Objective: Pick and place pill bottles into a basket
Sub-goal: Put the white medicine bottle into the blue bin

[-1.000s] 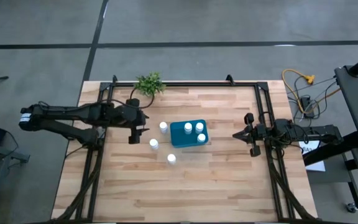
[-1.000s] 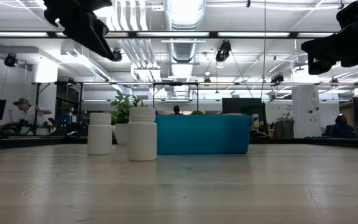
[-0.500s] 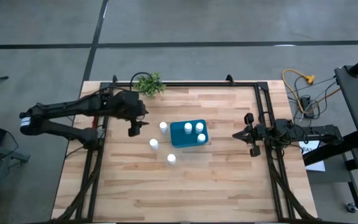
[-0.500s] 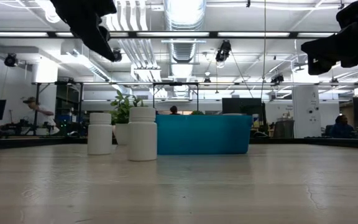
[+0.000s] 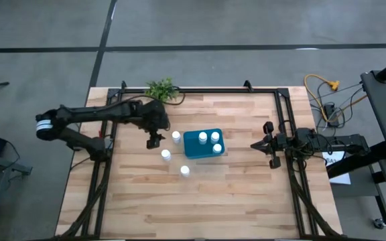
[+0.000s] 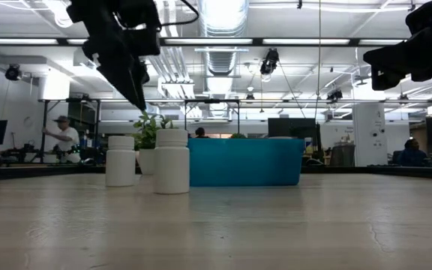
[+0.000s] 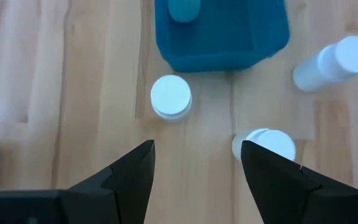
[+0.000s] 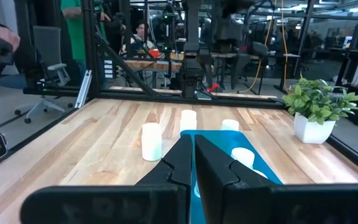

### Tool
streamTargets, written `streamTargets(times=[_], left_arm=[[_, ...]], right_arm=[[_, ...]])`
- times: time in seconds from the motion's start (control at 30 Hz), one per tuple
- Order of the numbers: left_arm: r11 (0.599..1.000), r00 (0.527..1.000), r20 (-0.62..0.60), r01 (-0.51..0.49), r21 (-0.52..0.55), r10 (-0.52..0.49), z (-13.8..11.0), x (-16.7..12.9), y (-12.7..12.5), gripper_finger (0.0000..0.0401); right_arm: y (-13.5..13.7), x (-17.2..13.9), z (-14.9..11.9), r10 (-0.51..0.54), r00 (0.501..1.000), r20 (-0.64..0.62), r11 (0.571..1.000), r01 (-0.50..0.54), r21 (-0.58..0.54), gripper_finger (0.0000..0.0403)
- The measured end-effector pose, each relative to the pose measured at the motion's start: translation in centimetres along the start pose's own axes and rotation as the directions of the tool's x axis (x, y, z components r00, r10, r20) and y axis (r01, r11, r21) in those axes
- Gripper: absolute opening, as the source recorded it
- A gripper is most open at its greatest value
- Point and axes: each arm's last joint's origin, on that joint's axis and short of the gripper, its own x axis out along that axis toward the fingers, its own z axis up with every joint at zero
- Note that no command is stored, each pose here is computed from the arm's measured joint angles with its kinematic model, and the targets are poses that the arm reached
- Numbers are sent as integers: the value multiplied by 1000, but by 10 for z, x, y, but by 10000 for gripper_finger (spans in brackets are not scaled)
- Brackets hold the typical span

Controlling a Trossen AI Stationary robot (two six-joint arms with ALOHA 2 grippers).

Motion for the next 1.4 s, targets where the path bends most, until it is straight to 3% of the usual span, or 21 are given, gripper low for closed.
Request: streamTargets(times=[0.2, 0.43, 0.6, 0.93, 1.23, 1.4], left_arm=[[1000, 999, -45, 8, 15, -8, 1, 14, 3, 221], [999, 999, -15, 32, 12, -32, 5, 13, 3, 221], [992, 992, 39, 122, 24, -123, 10, 8, -2, 221], [973, 977, 66, 191, 129, -201, 20, 6, -38, 221], [964, 965, 109, 219, 150, -237, 26, 9, -57, 221], [954, 961, 70, 253, 161, -266, 28, 25, -71, 221]], right_arm=[[0, 0, 0, 0, 1000, 0, 1000, 0, -1, 9], [0, 0, 0, 0, 1000, 0, 1000, 0, 0, 9], [0, 0, 0, 0, 1000, -1, 1000, 0, 4, 9], [0, 0, 0, 0, 1000, 0, 1000, 0, 3, 9], [0, 0, 0, 0, 1000, 0, 1000, 0, 4, 9], [0, 0, 0, 0, 1000, 0, 1000, 0, 0, 9]])
